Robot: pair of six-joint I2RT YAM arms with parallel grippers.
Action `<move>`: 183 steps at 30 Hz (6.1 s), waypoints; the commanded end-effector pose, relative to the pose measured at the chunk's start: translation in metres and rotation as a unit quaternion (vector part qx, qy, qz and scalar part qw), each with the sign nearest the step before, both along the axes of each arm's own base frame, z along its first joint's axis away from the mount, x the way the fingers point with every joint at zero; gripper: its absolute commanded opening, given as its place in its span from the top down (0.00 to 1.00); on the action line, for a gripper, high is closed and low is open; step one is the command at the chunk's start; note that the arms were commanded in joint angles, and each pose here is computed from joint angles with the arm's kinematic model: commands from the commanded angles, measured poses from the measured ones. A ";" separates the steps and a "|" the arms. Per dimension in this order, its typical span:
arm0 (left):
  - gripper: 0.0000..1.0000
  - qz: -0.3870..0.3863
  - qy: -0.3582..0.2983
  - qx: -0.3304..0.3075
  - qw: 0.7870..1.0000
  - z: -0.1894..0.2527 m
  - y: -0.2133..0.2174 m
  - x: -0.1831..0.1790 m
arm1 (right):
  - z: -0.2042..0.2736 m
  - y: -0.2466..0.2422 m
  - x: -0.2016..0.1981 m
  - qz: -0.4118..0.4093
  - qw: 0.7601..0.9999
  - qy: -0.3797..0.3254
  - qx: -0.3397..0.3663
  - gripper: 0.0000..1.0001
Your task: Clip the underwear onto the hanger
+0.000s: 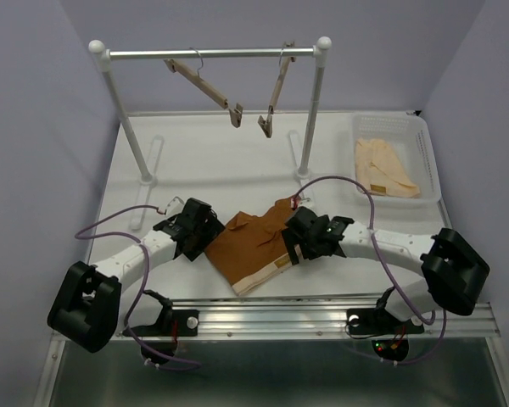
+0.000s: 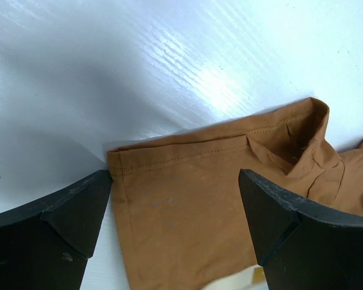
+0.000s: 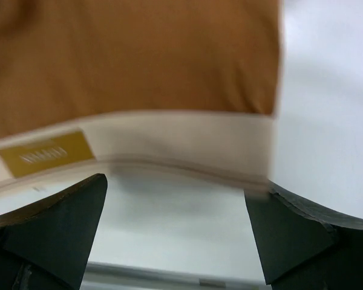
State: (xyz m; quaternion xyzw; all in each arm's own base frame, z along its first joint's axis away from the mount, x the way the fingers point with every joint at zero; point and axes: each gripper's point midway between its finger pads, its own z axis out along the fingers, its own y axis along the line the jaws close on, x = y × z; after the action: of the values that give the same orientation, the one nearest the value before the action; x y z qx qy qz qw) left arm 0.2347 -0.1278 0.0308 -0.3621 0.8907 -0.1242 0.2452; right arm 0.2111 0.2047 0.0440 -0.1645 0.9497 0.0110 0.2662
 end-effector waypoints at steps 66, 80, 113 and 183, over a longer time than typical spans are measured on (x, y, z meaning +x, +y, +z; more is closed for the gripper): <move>0.01 -0.206 0.007 0.131 0.970 -0.017 -0.106 0.181 | 0.020 0.113 -0.041 0.098 0.931 0.109 0.335 0.00; 0.01 -0.322 -0.056 0.064 0.943 -0.004 -0.193 0.190 | 0.007 0.184 -0.060 0.225 0.910 0.109 0.331 0.00; 0.01 -0.173 -0.188 0.043 0.966 0.120 -0.057 0.045 | 0.083 0.109 0.020 0.108 0.946 -0.053 0.300 0.00; 0.01 -0.218 -0.470 -0.022 0.855 0.485 -0.191 0.112 | 0.121 -0.080 0.058 -0.181 0.957 -0.173 0.147 0.00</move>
State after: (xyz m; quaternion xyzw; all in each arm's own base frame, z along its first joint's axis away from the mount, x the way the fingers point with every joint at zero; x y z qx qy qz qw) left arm 0.3378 -0.3266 0.4965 -0.0514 0.7418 -0.3440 0.5734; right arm 0.2676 0.1351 0.1508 0.0348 0.9028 0.0827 0.4206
